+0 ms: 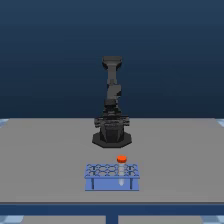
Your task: Pick up the centrifuge tube on the rack
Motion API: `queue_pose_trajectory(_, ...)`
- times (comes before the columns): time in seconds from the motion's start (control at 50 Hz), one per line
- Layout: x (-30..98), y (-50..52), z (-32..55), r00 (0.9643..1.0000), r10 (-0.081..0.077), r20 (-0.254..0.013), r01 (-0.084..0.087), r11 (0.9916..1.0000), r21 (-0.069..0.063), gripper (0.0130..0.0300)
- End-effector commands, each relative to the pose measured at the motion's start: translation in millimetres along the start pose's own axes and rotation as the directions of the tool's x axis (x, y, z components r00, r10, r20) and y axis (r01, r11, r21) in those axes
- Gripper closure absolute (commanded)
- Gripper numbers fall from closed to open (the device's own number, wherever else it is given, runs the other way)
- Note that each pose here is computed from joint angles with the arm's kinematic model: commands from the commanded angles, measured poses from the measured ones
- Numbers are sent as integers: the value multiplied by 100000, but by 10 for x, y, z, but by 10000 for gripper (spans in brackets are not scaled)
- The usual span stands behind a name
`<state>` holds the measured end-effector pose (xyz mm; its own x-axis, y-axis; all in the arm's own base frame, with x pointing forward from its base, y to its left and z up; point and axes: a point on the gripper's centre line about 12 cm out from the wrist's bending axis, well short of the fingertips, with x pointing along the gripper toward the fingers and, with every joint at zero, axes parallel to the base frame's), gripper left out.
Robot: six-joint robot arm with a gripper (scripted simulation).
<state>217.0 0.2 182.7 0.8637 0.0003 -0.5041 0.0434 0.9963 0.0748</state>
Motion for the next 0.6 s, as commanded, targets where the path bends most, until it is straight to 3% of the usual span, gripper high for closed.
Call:
queue_pose_trajectory(0.02, 2, 1, 2, 100000, 39, 27, -39, 100000, -45, 130)
queue_pose_trajectory(0.6, 48, 25, 41, 99999, 427, 231, -426, 99998, -419, 130)
